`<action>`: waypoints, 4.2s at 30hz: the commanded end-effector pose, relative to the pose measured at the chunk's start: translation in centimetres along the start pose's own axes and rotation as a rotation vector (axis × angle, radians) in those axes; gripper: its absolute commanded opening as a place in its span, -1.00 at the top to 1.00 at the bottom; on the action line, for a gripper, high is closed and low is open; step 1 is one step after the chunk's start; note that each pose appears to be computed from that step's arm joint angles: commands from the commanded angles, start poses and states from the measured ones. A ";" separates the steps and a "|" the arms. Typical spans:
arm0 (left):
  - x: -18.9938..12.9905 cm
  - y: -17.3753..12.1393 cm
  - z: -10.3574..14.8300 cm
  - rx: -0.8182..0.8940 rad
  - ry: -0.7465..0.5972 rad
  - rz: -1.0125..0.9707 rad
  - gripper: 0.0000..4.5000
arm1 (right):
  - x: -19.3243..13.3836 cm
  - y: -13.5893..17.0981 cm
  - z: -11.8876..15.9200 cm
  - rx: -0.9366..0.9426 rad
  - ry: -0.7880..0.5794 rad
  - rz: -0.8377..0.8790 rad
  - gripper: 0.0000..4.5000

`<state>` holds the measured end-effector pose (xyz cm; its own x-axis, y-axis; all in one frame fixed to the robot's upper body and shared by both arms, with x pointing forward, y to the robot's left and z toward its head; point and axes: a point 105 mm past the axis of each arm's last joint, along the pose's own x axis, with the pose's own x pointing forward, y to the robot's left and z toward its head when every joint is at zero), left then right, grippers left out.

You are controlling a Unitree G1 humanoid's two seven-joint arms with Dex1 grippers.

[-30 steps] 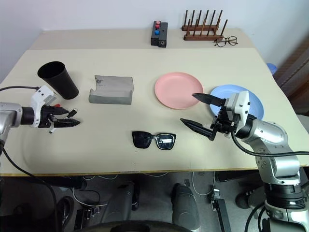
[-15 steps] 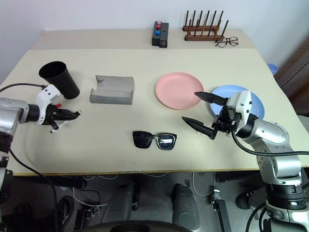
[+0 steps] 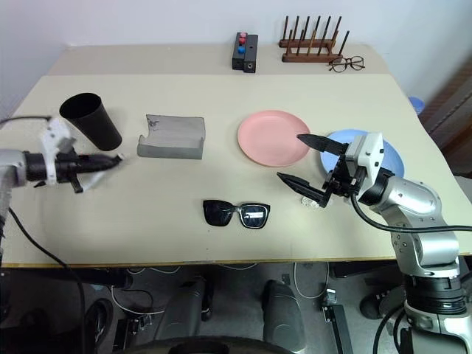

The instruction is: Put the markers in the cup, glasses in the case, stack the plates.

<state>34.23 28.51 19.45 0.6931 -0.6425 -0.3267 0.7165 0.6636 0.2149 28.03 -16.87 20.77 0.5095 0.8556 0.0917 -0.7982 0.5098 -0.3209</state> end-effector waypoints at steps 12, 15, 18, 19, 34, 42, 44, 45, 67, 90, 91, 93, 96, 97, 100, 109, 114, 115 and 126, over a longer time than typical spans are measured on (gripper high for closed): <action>-4.1 4.4 10.8 0.086 -0.739 0.387 0.99 | 0.6 -0.6 1.0 -0.040 -0.030 -0.002 -1.00; -4.6 5.5 11.4 0.140 -0.817 0.490 0.99 | 0.6 -0.6 1.1 -0.040 -0.030 -0.001 -1.00; -4.5 6.7 11.0 0.135 -0.833 0.556 0.99 | 0.6 -0.6 1.2 -0.043 -0.030 -0.001 -1.00; -4.5 6.9 10.9 0.133 -0.840 0.573 0.99 | 0.6 -0.5 1.2 -0.043 -0.030 -0.002 -1.00; -3.3 8.0 9.1 0.036 -0.918 0.615 0.99 | -0.6 0.3 1.5 -0.026 0.013 -0.017 -1.00; -1.9 7.6 6.4 -0.034 -0.908 0.633 0.99 | -0.8 0.5 1.8 -0.023 0.026 -0.017 -1.00; -1.8 7.5 5.6 -0.040 -0.893 0.653 0.99 | -1.0 0.4 1.9 -0.021 0.030 -0.021 -1.00; -1.7 7.5 5.3 -0.048 -0.889 0.658 0.99 | -1.1 0.5 1.9 -0.020 0.033 -0.022 -1.00; -1.2 7.3 3.3 -0.083 -0.835 0.666 0.99 | -1.1 0.4 2.0 -0.021 0.041 -0.022 -1.00; -1.6 7.8 3.7 -0.094 -0.844 0.709 -0.99 | -1.0 0.3 2.0 -0.028 0.038 -0.031 -1.00; -1.6 7.8 3.8 -0.093 -0.846 0.709 -0.99 | -1.0 0.3 2.0 -0.028 0.038 -0.032 -1.00; -1.6 7.8 3.9 -0.088 -0.843 0.709 -0.99 | -0.9 0.2 2.0 -0.027 0.038 -0.033 -1.00; -2.0 8.0 4.1 -0.082 -0.839 0.719 -0.99 | -0.9 0.2 1.9 -0.024 0.035 -0.035 -1.00; -2.0 8.1 4.2 -0.083 -0.828 0.702 -0.99 | -0.9 0.2 1.9 -0.024 0.035 -0.035 -1.00; -2.3 7.7 4.4 -0.081 -0.789 0.579 -0.99 | -0.9 0.2 1.9 -0.028 0.033 -0.036 -1.00; -8.7 5.9 3.5 -0.057 -0.539 0.319 -0.99 | 0.0 0.0 2.0 -0.029 -0.015 -0.009 -1.00; -10.9 4.2 1.7 -0.038 -0.312 0.243 -0.99 | 1.0 0.5 2.3 0.023 -0.070 0.060 -1.00; -11.1 4.0 1.4 -0.040 -0.279 0.229 -0.99 | 1.1 0.6 2.4 0.030 -0.081 0.071 -1.00; -10.2 5.6 -5.1 0.139 0.089 0.412 -0.99 | 1.2 0.5 2.2 0.026 -0.078 0.087 -1.00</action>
<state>30.39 40.35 18.79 0.8973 -0.3386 -0.2831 0.4313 0.8090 0.3993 27.76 -15.39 21.96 0.4196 0.8999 0.1189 -0.8598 0.4360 -0.2658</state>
